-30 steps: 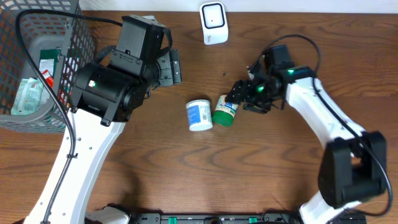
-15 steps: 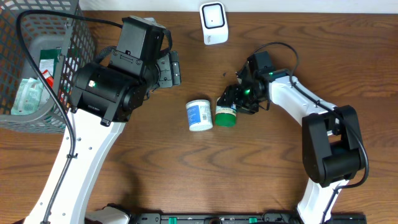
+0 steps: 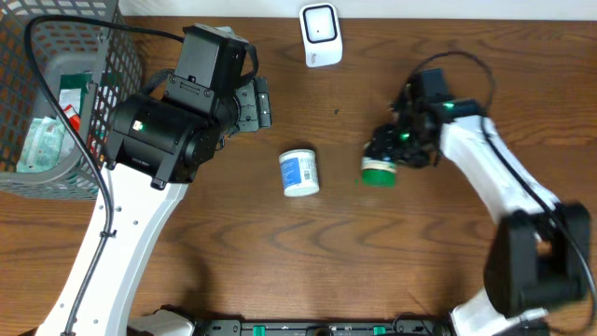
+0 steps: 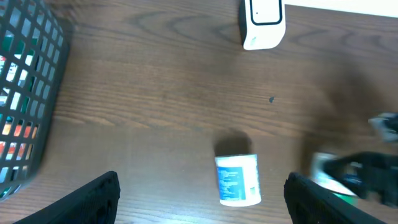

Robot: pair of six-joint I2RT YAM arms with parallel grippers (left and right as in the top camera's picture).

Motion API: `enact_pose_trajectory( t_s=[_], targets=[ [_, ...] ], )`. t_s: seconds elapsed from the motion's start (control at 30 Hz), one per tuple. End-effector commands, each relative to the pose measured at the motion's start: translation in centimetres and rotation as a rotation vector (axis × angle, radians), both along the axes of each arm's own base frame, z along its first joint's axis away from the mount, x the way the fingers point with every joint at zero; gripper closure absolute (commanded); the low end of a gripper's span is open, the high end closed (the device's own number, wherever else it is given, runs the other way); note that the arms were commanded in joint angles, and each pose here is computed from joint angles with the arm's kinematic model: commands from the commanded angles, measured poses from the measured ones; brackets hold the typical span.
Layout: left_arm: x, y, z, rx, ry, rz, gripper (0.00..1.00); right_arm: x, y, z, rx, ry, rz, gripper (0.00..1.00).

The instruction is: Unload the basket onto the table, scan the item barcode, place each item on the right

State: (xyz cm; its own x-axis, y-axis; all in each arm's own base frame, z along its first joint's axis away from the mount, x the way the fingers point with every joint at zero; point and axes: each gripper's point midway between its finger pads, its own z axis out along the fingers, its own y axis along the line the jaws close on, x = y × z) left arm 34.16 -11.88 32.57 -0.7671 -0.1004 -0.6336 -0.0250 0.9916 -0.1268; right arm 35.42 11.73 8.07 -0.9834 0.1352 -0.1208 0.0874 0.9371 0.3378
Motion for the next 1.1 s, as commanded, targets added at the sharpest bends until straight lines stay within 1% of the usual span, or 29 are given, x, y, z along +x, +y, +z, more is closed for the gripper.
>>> enact_pose_trajectory(
  t_s=[0.0,0.1,0.2,0.3,0.33,0.43,0.5,0.53,0.57,0.6,0.63,0.67,0.7,0.8,0.9,1.07],
  targets=[
    [0.1,0.3,-0.1,0.012,0.001,0.002,0.15,-0.3,-4.4,3.4,-0.273,-0.121,-0.015,0.52],
    [0.1,0.3,-0.1,0.012,0.001,0.002,0.15,-1.2,-5.0,3.6,-0.371,-0.114,-0.029,0.52],
    [0.1,0.3,-0.1,0.012,0.001,0.002,0.15,-1.6,-4.7,2.7,-0.468,-0.104,-0.046,0.55],
    [0.1,0.3,-0.1,0.012,0.001,0.002,0.15,-1.9,-3.7,1.1,-0.560,-0.091,-0.071,0.58],
    [0.1,0.3,-0.1,0.011,0.001,0.002,0.15,-2.1,-2.6,-0.4,-0.608,-0.080,-0.089,0.59],
    [0.1,0.3,-0.1,0.011,0.001,0.002,0.15,-2.5,-1.7,-2.5,-0.687,-0.069,-0.101,0.59],
    [0.1,0.3,-0.1,0.011,0.001,0.002,0.15,-2.5,-0.9,-4.0,-0.717,-0.067,-0.082,0.61],
    [0.1,0.3,-0.1,0.011,0.001,0.002,0.15,-2.4,-0.6,-4.6,-0.722,-0.067,-0.073,0.60],
    [0.1,0.3,-0.1,0.011,0.001,0.002,0.15,-2.4,-0.2,-5.2,-0.723,-0.065,-0.064,0.57],
    [0.1,0.3,-0.1,0.011,0.000,0.002,0.15,-2.4,0.2,-5.7,-0.714,-0.059,-0.056,0.50],
    [0.1,0.3,-0.1,0.011,0.000,0.002,0.15,-2.5,0.5,-6.1,-0.702,-0.052,-0.051,0.38],
    [0.1,0.3,0.0,0.011,0.000,0.002,0.15,-2.7,1.1,-6.5,-0.674,-0.037,-0.045,0.08],
    [0.1,0.3,0.0,0.011,0.000,0.002,0.15,-2.8,1.4,-6.6,-0.655,-0.028,-0.043,0.01],
    [0.1,0.3,0.0,0.011,0.000,0.002,0.15,-2.5,1.7,-6.0,-0.630,-0.034,-0.049,0.01],
    [0.2,0.3,0.0,0.010,-0.002,0.002,0.15,-1.9,1.7,-4.5,-0.605,-0.055,-0.060,0.01],
    [0.2,0.3,0.0,0.010,-0.002,0.002,0.15,-1.6,2.5,-1.8,-0.461,-0.060,-0.050,0.01]
  ],
)
